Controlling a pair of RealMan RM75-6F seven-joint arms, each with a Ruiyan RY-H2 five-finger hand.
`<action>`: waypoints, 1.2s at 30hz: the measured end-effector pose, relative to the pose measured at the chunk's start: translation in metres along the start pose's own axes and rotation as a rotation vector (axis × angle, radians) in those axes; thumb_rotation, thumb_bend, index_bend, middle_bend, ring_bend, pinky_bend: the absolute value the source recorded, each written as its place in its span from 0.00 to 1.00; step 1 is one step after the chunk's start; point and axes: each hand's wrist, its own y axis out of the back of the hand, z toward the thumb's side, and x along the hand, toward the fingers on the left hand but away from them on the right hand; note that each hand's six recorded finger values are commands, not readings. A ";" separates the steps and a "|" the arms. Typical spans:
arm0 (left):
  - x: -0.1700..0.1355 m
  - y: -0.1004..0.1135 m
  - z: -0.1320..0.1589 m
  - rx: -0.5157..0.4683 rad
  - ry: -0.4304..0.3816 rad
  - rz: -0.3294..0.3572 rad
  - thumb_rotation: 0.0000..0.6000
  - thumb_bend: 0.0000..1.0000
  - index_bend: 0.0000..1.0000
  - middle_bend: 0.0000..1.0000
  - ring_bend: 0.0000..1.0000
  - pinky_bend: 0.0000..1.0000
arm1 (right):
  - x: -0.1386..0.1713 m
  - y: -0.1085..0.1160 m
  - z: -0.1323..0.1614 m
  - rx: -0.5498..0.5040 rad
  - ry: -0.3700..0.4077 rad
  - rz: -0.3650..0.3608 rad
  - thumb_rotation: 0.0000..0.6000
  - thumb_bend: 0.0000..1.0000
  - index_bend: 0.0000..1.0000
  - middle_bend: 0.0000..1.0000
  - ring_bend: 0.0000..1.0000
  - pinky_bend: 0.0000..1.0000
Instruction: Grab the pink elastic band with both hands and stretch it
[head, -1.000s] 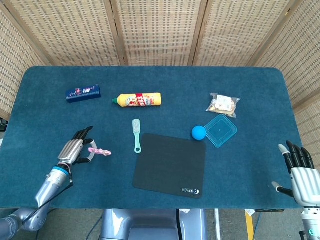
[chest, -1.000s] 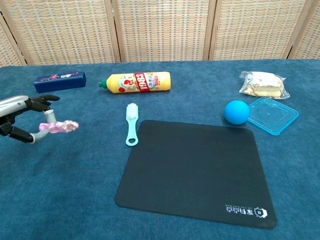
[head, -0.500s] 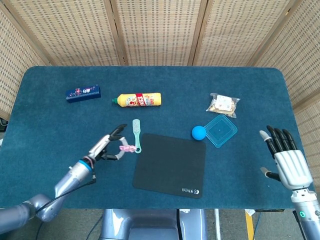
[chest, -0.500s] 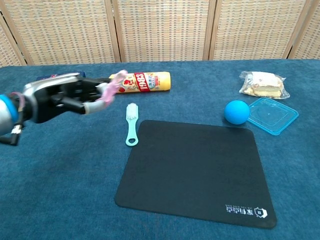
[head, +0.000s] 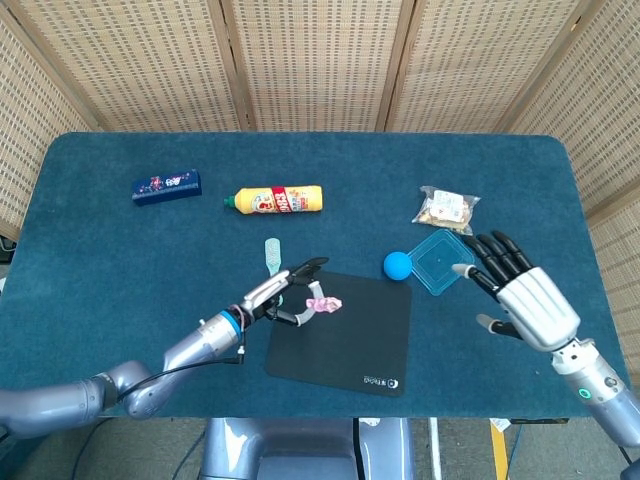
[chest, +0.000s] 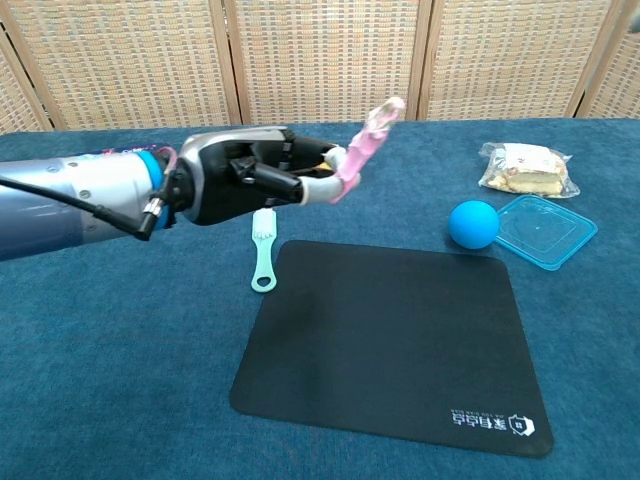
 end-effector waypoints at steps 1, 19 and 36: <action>0.002 -0.002 0.002 -0.001 -0.001 -0.005 1.00 0.48 0.81 0.00 0.00 0.00 | -0.006 0.001 0.006 -0.004 0.041 -0.004 1.00 0.01 0.32 0.07 0.00 0.00; 0.041 -0.032 0.019 0.025 0.026 -0.048 1.00 0.48 0.82 0.00 0.00 0.00 | -0.071 -0.009 0.075 -0.007 0.322 -0.012 1.00 0.25 0.43 0.13 0.00 0.00; 0.048 -0.039 0.019 0.023 0.038 -0.062 1.00 0.48 0.82 0.00 0.00 0.00 | -0.092 -0.028 0.091 0.131 0.398 0.003 1.00 0.33 0.46 0.14 0.00 0.00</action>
